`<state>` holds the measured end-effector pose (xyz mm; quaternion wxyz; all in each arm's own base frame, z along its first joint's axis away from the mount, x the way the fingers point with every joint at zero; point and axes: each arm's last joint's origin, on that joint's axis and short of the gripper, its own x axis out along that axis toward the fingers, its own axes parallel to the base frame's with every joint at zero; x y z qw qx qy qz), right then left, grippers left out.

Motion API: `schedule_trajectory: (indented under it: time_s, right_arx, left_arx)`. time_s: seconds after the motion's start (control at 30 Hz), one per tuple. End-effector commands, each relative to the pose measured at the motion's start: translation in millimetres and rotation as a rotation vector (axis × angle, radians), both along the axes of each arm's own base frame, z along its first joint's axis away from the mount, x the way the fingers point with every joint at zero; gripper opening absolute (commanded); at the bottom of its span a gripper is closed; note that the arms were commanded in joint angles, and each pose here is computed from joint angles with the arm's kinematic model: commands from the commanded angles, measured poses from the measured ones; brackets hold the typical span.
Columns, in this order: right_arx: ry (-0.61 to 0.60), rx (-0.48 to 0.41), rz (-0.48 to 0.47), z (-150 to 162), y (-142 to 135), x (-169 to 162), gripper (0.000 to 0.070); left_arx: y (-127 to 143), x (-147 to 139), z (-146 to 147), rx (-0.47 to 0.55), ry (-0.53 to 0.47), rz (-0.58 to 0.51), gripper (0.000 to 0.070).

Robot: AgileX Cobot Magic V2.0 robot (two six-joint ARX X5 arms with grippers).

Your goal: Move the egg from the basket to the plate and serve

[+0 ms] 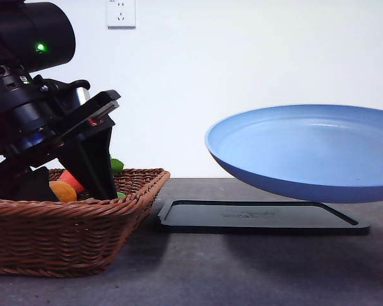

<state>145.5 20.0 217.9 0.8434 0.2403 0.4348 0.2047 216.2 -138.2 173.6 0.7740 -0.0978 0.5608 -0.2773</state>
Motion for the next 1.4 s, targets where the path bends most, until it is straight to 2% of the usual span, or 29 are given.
schedule_trajectory:
  time_s: [0.0,0.27,0.5,0.7,0.83,1.0,1.17,1.23,1.37]
  right_arx:
    - [-0.012,0.009,-0.005,4,0,2,0.0000]
    - [-0.012,0.009,-0.005,4,0,2,0.0000]
    - [-0.011,0.009,-0.005,4,0,2,0.0000]
    - [0.043,0.020,-0.019,1,0,0,0.0000]
    - [0.109,0.031,-0.028,-4,1,1,0.0000]
    - [0.173,0.030,0.007,-12,6,6,0.0000]
    - [0.225,0.026,0.070,-19,16,10,0.0000]
    - [0.233,0.038,0.097,-20,21,12,0.0000]
    - [0.225,0.054,0.113,-20,27,14,0.0000]
  left_arx:
    - [-4,3,1,0.002,-0.011,-0.016,0.0331]
    - [-4,3,1,0.004,-0.016,-0.024,0.0222]
    - [-5,5,5,0.009,-0.018,-0.034,0.0216]
    - [-10,11,36,0.017,0.002,-0.095,0.0216]
    - [-19,16,67,-0.070,0.001,-0.162,0.0216]
    - [-44,15,103,-0.165,-0.110,-0.260,0.0216]
    - [-78,1,116,-0.238,-0.250,-0.374,0.0216]
    - [-91,-8,116,-0.214,-0.311,-0.416,0.0216]
    - [-115,-24,106,-0.084,-0.412,-0.471,0.0216]
